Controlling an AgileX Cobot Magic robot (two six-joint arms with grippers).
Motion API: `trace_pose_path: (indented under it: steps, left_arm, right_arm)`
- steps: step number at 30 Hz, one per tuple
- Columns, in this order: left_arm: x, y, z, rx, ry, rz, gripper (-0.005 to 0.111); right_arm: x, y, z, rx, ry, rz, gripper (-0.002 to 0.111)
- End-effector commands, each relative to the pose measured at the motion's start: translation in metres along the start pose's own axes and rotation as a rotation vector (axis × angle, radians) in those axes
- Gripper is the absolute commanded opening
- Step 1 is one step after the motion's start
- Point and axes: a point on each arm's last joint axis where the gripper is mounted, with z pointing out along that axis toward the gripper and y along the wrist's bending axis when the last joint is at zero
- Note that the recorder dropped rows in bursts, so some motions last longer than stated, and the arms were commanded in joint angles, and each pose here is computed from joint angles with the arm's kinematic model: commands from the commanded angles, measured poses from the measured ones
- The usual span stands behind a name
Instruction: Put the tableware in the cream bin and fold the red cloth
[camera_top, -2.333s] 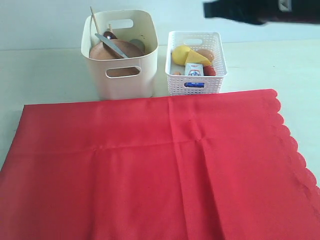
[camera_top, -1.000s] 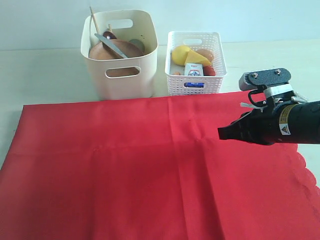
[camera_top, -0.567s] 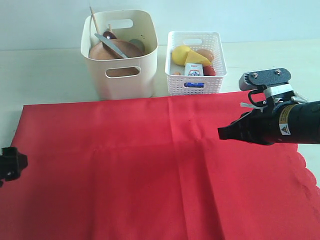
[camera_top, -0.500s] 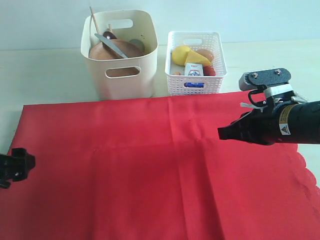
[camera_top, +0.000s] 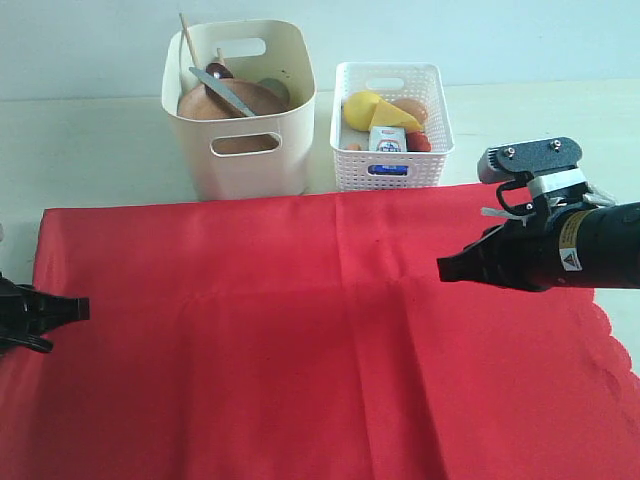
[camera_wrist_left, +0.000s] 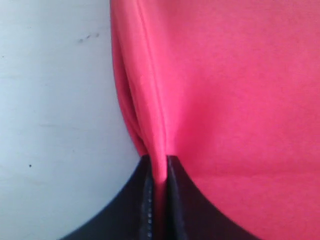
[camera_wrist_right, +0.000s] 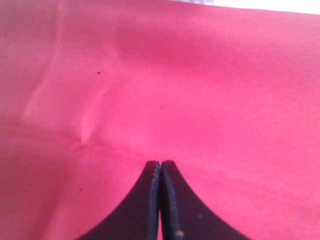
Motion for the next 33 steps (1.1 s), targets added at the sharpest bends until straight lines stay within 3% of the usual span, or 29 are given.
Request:
trace_pose_path:
  steps: [1, 5, 10, 13, 16, 20, 28, 29, 31, 32, 33]
  left_arm:
    - [0.002, 0.000, -0.012, -0.004, 0.104, 0.036, 0.000]
    - [-0.029, 0.000, -0.037, 0.005, 0.103, 0.031, 0.000]
    - [-0.102, -0.013, -0.136, 0.066, -0.054, 0.100, 0.000]
    - [-0.114, -0.028, -0.174, 0.123, -0.095, 0.145, 0.000]
    - [-0.114, -0.074, -0.195, 0.281, -0.116, 0.286, 0.000]
    - [-0.099, -0.139, -0.167, 0.429, -0.083, 0.382, 0.000]
    - [-0.095, -0.234, -0.132, 0.527, 0.018, 0.496, 0.000]
    - [-0.091, -0.262, -0.130, 0.560, 0.034, 0.526, 0.000]
    - [-0.079, -0.297, -0.123, 0.581, 0.091, 0.577, 0.000]
    - [-0.078, -0.306, -0.121, 0.588, 0.093, 0.579, 0.000]
    - [-0.072, -0.324, -0.106, 0.589, 0.127, 0.532, 0.000]
  right_arm:
    - [0.004, -0.002, 0.002, 0.012, 0.028, -0.014, 0.000]
    - [0.007, -0.002, 0.006, 0.004, 0.038, -0.009, 0.000]
    - [0.005, 0.000, 0.007, -0.019, 0.010, -0.012, 0.000]
    - [0.003, 0.001, 0.006, -0.031, -0.004, -0.012, 0.000]
    - [-0.001, 0.002, 0.000, -0.027, -0.022, -0.036, 0.000]
    - [-0.017, -0.002, -0.047, 0.086, -0.087, -0.082, 0.000]
    - [-0.025, -0.002, -0.112, 0.146, -0.264, -0.035, 0.000]
    - [-0.021, -0.001, -0.115, 0.135, -0.283, -0.036, 0.000]
    - [-0.016, 0.000, -0.115, 0.121, -0.289, -0.041, 0.000]
    - [-0.015, -0.001, -0.114, 0.124, -0.282, -0.040, 0.000]
    - [-0.015, -0.001, -0.113, 0.124, -0.279, -0.040, 0.000]
